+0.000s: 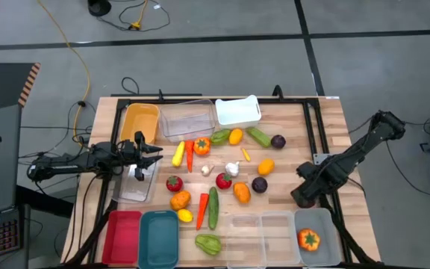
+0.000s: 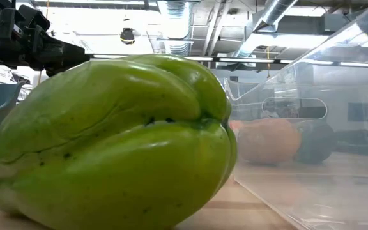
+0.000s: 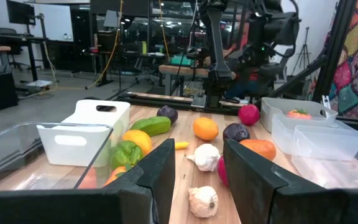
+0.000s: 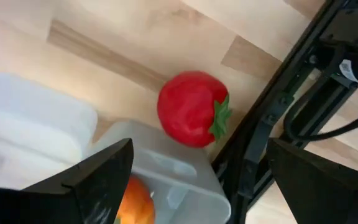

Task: Sort produce into baskets
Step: Put the right red tomato into the gray bin

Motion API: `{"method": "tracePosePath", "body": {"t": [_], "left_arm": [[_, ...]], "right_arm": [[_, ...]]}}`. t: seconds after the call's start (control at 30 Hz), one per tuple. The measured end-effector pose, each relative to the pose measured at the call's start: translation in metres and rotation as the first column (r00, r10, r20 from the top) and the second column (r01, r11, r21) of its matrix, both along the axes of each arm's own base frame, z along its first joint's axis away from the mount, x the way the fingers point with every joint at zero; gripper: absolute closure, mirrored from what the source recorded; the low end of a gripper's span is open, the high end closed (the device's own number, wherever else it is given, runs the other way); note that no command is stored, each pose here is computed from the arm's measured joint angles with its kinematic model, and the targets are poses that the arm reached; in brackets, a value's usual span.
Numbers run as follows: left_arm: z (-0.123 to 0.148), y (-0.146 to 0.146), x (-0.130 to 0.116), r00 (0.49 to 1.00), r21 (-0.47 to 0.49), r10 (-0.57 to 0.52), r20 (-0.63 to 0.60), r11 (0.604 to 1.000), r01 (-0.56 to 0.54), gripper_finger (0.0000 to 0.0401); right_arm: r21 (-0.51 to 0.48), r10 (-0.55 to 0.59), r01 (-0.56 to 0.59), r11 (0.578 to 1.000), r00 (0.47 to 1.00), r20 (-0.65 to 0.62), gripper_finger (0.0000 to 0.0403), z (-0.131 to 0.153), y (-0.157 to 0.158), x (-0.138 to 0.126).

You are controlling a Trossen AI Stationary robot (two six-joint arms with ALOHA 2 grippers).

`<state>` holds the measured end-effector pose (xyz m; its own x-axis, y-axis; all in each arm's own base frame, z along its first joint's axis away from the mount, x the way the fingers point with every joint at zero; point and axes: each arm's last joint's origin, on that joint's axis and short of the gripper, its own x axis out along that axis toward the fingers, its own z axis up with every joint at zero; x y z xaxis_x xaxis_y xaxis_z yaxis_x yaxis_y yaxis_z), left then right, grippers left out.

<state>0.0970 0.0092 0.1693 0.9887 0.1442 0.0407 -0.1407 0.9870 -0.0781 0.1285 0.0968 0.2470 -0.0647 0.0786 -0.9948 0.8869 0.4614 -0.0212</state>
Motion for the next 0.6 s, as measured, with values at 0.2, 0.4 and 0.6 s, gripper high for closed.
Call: {"method": "tracePosePath", "body": {"t": [0.2,0.4,0.6], "left_arm": [[0.0,0.0,0.0,1.0,0.0,0.0,0.0,1.0,0.0,0.0279],[0.0,0.0,0.0,1.0,0.0,0.0,0.0,1.0,0.0,0.0279],[0.0,0.0,0.0,1.0,0.0,0.0,0.0,1.0,0.0,0.0279]], "right_arm": [[0.016,-0.028,0.028,0.999,1.0,0.003,0.0009,-0.022,-0.003,0.003],[0.036,-0.045,0.046,0.998,0.999,-0.011,0.0009,-0.038,-0.006,0.002],[0.063,-0.06,0.061,0.996,0.998,-0.015,0.0009,-0.052,-0.005,0.001]]}}
